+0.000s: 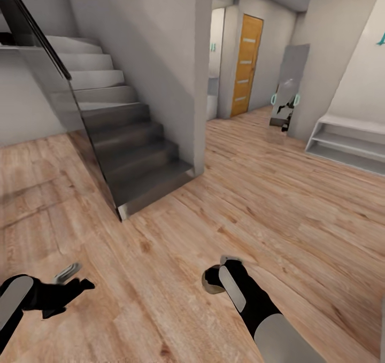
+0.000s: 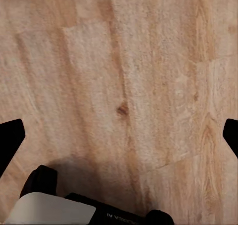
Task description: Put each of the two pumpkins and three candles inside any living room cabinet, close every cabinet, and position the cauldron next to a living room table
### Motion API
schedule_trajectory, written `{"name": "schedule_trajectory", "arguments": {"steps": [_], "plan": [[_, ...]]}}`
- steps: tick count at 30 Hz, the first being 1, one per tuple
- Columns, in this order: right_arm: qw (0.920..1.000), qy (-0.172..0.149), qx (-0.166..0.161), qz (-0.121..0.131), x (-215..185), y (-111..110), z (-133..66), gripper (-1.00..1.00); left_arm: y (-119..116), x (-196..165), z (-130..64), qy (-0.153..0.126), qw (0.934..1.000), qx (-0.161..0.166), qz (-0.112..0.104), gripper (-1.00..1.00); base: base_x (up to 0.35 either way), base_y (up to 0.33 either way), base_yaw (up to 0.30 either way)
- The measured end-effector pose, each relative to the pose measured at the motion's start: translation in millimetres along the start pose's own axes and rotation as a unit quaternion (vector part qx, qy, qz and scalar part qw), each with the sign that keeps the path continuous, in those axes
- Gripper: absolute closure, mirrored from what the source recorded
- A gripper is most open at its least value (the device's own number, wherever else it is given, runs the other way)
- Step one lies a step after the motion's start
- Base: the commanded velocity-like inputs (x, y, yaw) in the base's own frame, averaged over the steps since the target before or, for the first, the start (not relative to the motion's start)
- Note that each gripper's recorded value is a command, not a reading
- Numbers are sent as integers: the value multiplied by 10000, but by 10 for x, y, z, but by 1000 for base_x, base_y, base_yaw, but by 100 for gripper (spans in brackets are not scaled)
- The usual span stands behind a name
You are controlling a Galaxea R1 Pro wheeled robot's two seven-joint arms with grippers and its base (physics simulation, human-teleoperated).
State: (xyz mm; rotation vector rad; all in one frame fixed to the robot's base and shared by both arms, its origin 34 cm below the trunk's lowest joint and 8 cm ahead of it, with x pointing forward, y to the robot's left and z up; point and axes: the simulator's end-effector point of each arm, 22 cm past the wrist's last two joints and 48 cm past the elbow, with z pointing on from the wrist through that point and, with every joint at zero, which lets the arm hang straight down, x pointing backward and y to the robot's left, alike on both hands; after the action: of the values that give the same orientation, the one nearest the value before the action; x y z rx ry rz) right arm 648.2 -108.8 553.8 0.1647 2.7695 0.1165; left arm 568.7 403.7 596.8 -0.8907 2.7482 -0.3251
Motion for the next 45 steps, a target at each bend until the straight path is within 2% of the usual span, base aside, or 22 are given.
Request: {"name": "schedule_trajectory", "arguments": {"steps": [4, 9, 28, 36, 42, 45], "plan": [[10000, 0, -6, 7, -49, 13, -58, 100, 42, 27, -33, 57, 9998, -182, 17, -100, 0, 0, 226], [10000, -4, 3, 20, -80, 8, -45, 100, 77, 101, 27, 145, 9993, -339, 106, -100, 0, 0, 218], [9997, 90, 210, 13, -14, -88, 32, 100, 111, 160, 104, 251, 9988, -401, 127, -100, -69, 39, 233], [9997, 147, 210, -5, 25, -86, 62, 100, 127, 174, 130, 280, 9986, -426, 123, -100, 48, 186, 238], [9994, 270, 203, -119, 96, -69, 77, 100, 142, 185, 150, 303, 9985, -447, 122, -100, 131, 239, 110], [9988, 212, 192, -405, 111, 36, 65, 100, 144, 185, 152, 301, 9985, -450, 118, -100, 246, 232, 13]]}}
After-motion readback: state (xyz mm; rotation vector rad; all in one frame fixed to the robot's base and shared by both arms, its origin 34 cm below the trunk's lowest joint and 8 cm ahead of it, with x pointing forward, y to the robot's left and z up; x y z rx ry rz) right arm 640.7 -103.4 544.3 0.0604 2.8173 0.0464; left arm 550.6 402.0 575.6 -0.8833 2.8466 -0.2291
